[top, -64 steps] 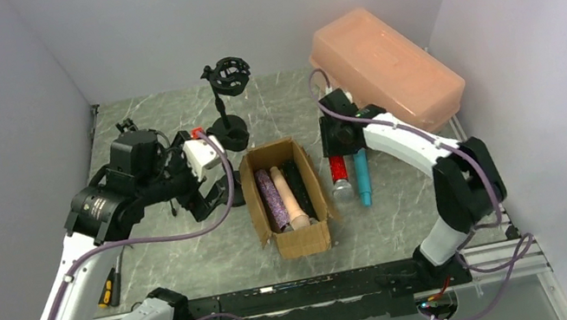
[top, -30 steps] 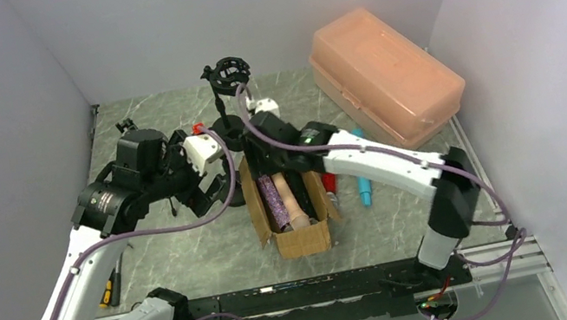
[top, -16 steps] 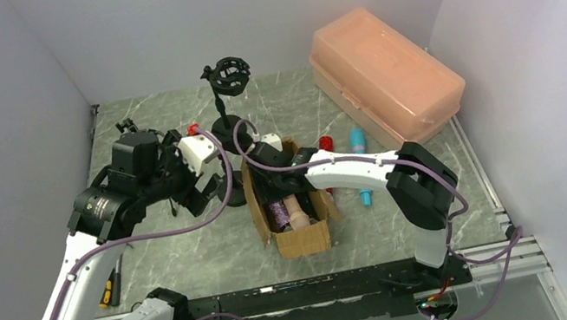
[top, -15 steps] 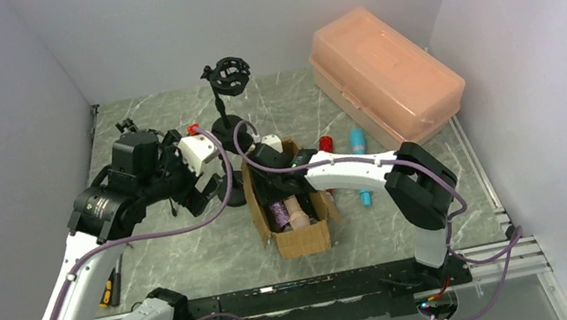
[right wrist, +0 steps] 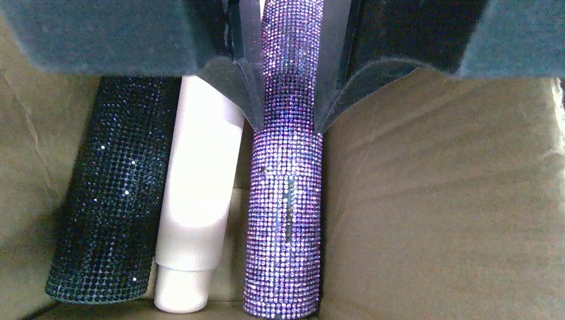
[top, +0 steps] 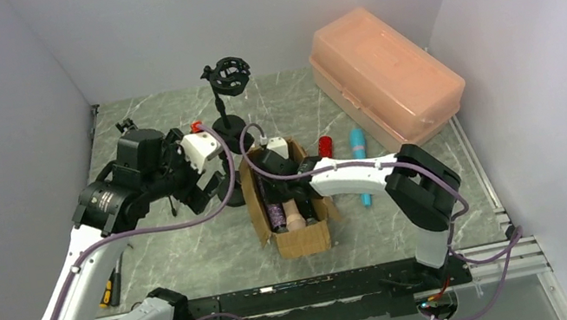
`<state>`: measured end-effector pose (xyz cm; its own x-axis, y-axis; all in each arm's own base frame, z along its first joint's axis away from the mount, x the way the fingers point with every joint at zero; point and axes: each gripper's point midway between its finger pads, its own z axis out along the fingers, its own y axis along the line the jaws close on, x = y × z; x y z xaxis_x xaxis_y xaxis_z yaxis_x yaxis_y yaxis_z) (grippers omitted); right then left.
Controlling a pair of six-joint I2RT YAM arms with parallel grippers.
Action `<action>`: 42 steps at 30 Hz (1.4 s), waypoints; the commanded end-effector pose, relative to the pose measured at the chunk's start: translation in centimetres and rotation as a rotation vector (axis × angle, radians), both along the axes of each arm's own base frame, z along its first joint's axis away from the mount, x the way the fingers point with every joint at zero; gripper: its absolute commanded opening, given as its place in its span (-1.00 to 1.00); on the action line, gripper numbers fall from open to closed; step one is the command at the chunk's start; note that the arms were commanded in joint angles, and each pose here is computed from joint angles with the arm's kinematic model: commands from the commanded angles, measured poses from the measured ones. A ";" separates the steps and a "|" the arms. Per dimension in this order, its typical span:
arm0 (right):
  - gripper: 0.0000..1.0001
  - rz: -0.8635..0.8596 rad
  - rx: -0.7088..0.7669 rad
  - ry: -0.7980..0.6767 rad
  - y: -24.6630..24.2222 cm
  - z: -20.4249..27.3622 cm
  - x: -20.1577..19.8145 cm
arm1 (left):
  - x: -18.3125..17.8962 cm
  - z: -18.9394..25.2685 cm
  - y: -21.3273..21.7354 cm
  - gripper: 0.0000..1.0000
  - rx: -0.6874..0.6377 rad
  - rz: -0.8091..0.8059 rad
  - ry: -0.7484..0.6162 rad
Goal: Attach the microphones to the stand
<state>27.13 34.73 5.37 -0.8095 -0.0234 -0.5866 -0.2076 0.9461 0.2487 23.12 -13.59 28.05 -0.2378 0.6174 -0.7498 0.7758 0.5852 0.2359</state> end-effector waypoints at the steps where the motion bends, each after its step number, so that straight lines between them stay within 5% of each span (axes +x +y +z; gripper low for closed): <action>1: -0.91 -0.007 0.003 -0.014 -1.4 1.6 -0.8 | 0.7 1.3 0.0 0.99 -0.016 0.027 -0.030; 8: -1.00 0.026 0.158 -0.145 -0.9 11.7 -0.5 | 1.2 1.1 0.0 0.99 -0.010 0.038 -0.025; 16: -1.00 0.004 0.171 -0.193 -3.5 15.9 0.4 | 1.1 0.6 0.2 0.99 0.001 0.042 -0.026; 24: -0.26 -0.051 -0.021 -0.038 -4.1 7.2 -0.5 | 0.7 -1.0 -1.1 0.99 -0.056 0.025 0.050; 29: 0.17 -0.140 -0.072 -0.188 -7.0 11.2 0.8 | 0.4 -3.6 -3.3 0.99 -0.115 -0.010 0.189; 34: 0.25 -0.162 -0.060 -0.338 -9.0 18.0 2.2 | 1.4 -5.2 -5.3 0.89 -0.178 -0.004 0.245; 42: 0.21 -0.073 -0.105 -0.155 -10.7 10.9 4.9 | 1.5 -6.8 -6.2 0.88 -0.186 -0.006 0.267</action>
